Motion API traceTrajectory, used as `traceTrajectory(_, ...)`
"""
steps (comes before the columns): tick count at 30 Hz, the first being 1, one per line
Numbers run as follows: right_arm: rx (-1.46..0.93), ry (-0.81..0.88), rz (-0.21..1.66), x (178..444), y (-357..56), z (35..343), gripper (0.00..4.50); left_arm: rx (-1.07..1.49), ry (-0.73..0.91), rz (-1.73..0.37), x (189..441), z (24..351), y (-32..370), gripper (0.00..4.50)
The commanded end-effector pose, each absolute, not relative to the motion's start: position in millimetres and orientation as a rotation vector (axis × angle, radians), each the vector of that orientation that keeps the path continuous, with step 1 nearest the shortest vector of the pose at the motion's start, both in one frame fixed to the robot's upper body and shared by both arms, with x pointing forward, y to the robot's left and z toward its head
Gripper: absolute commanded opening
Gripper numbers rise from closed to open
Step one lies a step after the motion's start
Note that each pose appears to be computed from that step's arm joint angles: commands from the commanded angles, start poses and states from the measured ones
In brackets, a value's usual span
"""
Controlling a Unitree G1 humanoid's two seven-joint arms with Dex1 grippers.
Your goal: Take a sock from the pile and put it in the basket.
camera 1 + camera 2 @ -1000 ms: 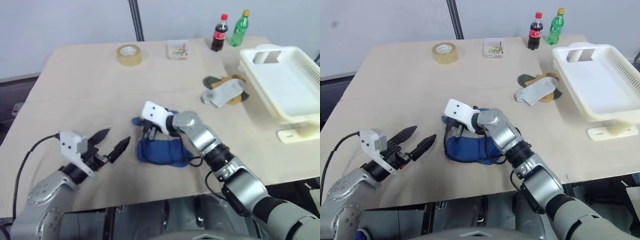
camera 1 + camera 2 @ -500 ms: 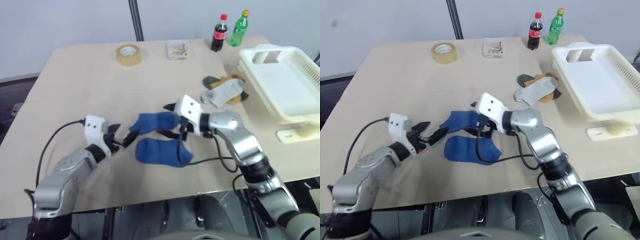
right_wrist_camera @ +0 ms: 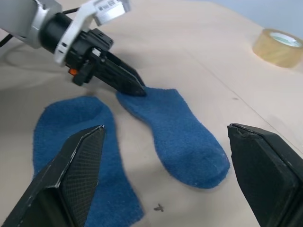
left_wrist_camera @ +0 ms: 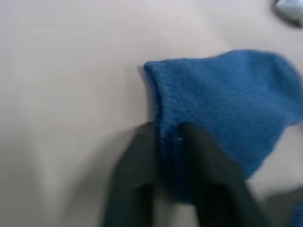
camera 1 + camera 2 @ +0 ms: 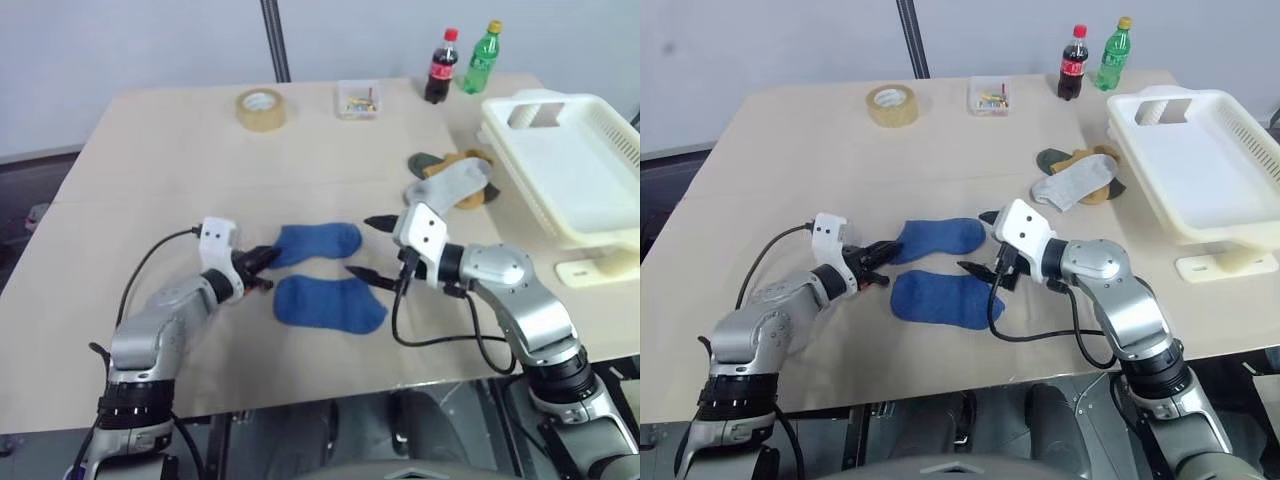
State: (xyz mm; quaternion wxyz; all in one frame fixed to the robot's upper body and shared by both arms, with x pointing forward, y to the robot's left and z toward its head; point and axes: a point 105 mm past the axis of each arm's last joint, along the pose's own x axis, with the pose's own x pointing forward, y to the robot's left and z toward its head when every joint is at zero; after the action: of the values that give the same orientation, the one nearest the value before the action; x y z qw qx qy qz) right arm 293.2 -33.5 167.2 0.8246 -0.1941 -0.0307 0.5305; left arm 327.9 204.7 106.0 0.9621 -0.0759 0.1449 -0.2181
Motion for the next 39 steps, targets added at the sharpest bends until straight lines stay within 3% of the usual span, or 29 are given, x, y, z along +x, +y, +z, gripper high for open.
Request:
traceTrajectory(1,-0.413,-0.135,1.102,294,-36,181,4.28,-0.196,0.191,-0.421,322,138,228,0.06)
traceTrajectory(7,-0.396,-0.149,1.079,301,-38,181,4.28,-0.133,0.119,-0.430,307,212,271,0.06)
traceTrajectory(12,-0.376,-0.146,1.052,307,-42,180,4.28,0.005,0.225,-0.578,305,244,242,0.06)
traceTrajectory(14,-0.374,-0.144,1.040,309,-43,180,4.28,0.014,0.292,-0.637,312,236,219,0.06)
traceTrajectory(19,-0.335,-0.071,0.938,318,-55,172,4.28,-0.083,0.462,-0.824,347,154,115,0.06)
traceTrajectory(20,-0.328,-0.052,0.929,319,-56,170,4.28,-0.098,0.470,-0.842,348,147,105,0.66)
traceTrajectory(21,-0.310,-0.020,0.918,319,-56,166,4.28,-0.105,0.459,-0.861,347,146,98,0.97)
traceTrajectory(22,-0.299,0.005,0.903,321,-57,163,4.28,-0.114,0.430,-0.854,349,149,96,1.74)
traceTrajectory(23,-0.290,0.021,0.890,322,-56,161,4.28,-0.114,0.395,-0.843,352,154,99,2.14)
traceTrajectory(24,-0.273,0.062,0.868,327,-55,157,4.28,-0.130,0.338,-0.845,352,167,107,2.23)
traceTrajectory(29,-0.208,0.153,0.825,344,-44,149,4.28,0.003,0.192,-0.760,351,188,155,2.23)
traceTrajectory(34,-0.175,0.216,0.836,351,-28,138,4.28,0.120,0.238,-0.655,352,156,176,2.23)
traceTrajectory(39,-0.194,0.284,0.854,356,-20,119,4.28,0.111,0.291,-0.513,376,121,180,2.23)
